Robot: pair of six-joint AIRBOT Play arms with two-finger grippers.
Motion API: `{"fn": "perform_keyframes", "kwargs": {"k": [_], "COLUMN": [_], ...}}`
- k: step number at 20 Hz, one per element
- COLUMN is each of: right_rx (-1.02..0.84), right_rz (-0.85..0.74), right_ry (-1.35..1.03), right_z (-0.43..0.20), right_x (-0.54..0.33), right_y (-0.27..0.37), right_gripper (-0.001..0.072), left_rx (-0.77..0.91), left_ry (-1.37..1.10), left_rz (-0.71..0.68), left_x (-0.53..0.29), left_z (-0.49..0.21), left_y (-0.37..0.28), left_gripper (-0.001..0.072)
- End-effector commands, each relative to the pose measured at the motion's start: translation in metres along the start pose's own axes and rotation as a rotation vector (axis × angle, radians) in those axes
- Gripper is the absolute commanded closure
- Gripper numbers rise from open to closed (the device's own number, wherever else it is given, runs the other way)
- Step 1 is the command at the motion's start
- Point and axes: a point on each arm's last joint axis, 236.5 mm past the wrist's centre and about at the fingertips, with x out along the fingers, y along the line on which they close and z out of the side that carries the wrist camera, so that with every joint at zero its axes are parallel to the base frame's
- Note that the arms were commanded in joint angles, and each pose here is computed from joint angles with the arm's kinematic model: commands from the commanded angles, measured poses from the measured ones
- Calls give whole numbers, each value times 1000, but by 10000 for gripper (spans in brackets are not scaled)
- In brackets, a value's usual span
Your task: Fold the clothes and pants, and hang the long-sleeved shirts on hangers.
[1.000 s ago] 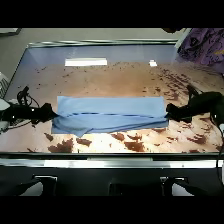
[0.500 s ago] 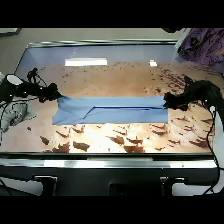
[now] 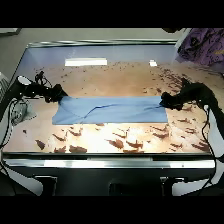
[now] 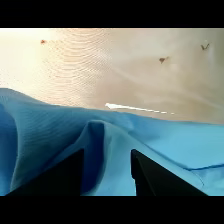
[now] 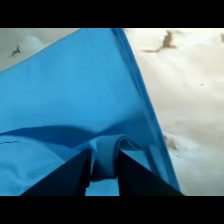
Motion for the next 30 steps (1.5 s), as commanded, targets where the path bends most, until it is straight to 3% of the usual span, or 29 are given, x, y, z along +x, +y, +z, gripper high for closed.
{"fn": "perform_keyframes", "kwargs": {"k": [1, 4, 6, 7, 9, 13, 18, 19, 21, 22, 23, 24, 25, 26, 30], "right_rx": [48, 104, 145, 142, 108, 58, 2, -15, -48, -52, -49, -33, -16, -11, -43], "right_rz": [26, 41, 91, 135, 219, 274, 248, 243, 235, 236, 226, 195, 158, 114, -54], "right_ry": [33, 0, 49, 91, 184, 244, 292, 304, 292, 282, 267, 249, 230, 205, 60], "right_z": [6, 30, 23, 16, 0, -9, -27, -32, -32, -30, -27, -23, -20, -16, -2], "right_x": [-20, -61, -65, -62, -48, -11, 38, 44, 48, 44, 36, 26, 13, -3, -73], "right_y": [1, -31, -52, -53, -47, -33, -8, -2, 7, 11, 12, 9, 8, 5, -5], "right_gripper": [227, 209, 159, 149, 98, 97, 185, 267, 593, 681, 682, 682, 682, 682, 683], "left_rx": [-9, 7, 31, 32, 59, 89, 116, 120, 133, 140, 148, 157, 165, 164, 135], "left_ry": [-3, -14, -42, -62, -103, -162, -170, -169, -164, -160, -154, -147, -136, -124, -41], "left_rz": [-10, 76, 232, 315, 406, 410, 403, 402, 399, 393, 377, 341, 286, 212, 43], "left_x": [-13, -59, -95, -114, -141, -166, -168, -167, -164, -161, -157, -149, -138, -123, -38], "left_z": [6, 12, 13, 12, 14, 16, 13, 13, 11, 10, 8, 5, 1, -4, -37], "left_y": [-2, 9, 35, 47, 55, 40, 26, 24, 19, 15, 8, -5, -22, -46, -129], "left_gripper": [356, 338, 182, 163, 163, 163, 164, 163, 164, 165, 185, 304, 575, 683, 684]}}
